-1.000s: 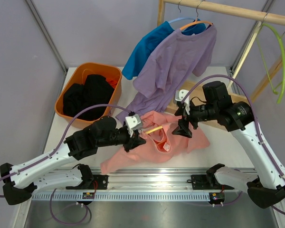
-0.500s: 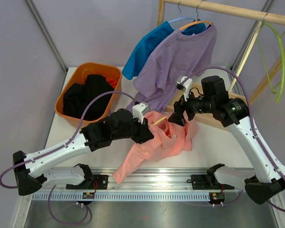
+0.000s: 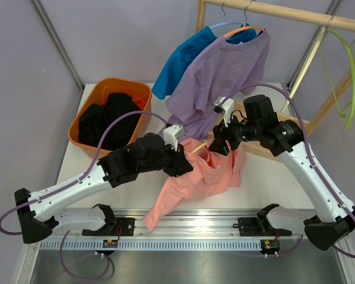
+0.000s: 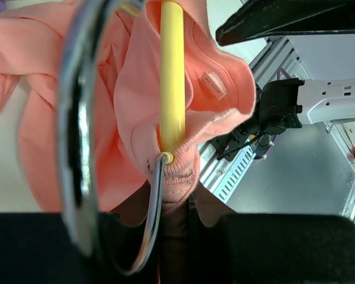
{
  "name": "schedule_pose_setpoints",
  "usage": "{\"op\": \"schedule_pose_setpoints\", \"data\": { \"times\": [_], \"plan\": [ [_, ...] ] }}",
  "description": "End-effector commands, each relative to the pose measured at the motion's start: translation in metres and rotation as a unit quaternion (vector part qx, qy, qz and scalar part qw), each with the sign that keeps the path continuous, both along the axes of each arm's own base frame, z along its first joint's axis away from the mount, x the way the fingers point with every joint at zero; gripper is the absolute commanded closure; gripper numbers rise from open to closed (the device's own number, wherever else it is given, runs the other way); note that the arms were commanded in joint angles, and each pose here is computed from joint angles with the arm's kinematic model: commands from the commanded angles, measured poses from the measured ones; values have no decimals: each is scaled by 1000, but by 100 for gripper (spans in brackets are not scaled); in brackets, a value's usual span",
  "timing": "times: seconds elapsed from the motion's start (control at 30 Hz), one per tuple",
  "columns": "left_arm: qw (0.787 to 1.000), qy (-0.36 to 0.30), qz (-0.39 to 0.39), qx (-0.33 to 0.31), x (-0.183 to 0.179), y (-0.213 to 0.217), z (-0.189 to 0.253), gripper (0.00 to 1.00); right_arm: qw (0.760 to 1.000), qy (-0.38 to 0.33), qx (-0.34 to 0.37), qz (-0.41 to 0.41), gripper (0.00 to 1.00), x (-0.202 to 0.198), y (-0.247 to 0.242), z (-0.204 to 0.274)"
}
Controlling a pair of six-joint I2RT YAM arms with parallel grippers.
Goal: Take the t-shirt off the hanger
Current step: Remove the tshirt from the hanger
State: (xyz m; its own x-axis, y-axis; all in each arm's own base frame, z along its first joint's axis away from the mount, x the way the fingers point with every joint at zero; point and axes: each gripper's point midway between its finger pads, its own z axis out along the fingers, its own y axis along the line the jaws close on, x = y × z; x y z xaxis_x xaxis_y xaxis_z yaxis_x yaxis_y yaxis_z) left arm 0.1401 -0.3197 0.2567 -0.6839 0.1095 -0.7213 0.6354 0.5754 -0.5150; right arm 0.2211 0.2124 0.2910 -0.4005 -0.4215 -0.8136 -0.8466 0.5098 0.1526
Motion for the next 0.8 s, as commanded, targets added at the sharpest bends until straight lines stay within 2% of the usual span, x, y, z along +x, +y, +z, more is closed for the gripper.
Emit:
{"op": "schedule_pose_setpoints", "data": {
  "times": [0.0,0.1,0.2,0.27,0.33,0.53,0.63,0.67,0.77],
  "plan": [
    [995,-40,10,-87,8,-9,59,100,1000,2,-3,6,38,-1,4,0],
    [995,-41,14,-90,10,-9,62,100,1000,7,-3,12,44,-4,6,-2],
    [995,-41,16,-87,12,-10,62,100,1000,-16,-13,-4,45,5,2,5],
    [996,-39,19,-78,13,-8,58,100,997,-65,-22,-40,38,17,-10,25],
    [997,-35,21,-71,14,-6,53,100,994,-96,-18,-42,32,19,-13,43],
    [997,-23,32,-66,15,-2,47,100,996,-67,-5,50,31,-12,-1,35],
    [996,-19,42,-70,17,-1,48,100,997,-32,4,76,36,-23,4,24],
    [996,-17,47,-73,19,-1,49,100,997,-19,10,73,41,-24,6,22],
    [995,-11,52,-82,20,-3,52,100,998,-7,14,65,41,-22,9,12]
  ]
}}
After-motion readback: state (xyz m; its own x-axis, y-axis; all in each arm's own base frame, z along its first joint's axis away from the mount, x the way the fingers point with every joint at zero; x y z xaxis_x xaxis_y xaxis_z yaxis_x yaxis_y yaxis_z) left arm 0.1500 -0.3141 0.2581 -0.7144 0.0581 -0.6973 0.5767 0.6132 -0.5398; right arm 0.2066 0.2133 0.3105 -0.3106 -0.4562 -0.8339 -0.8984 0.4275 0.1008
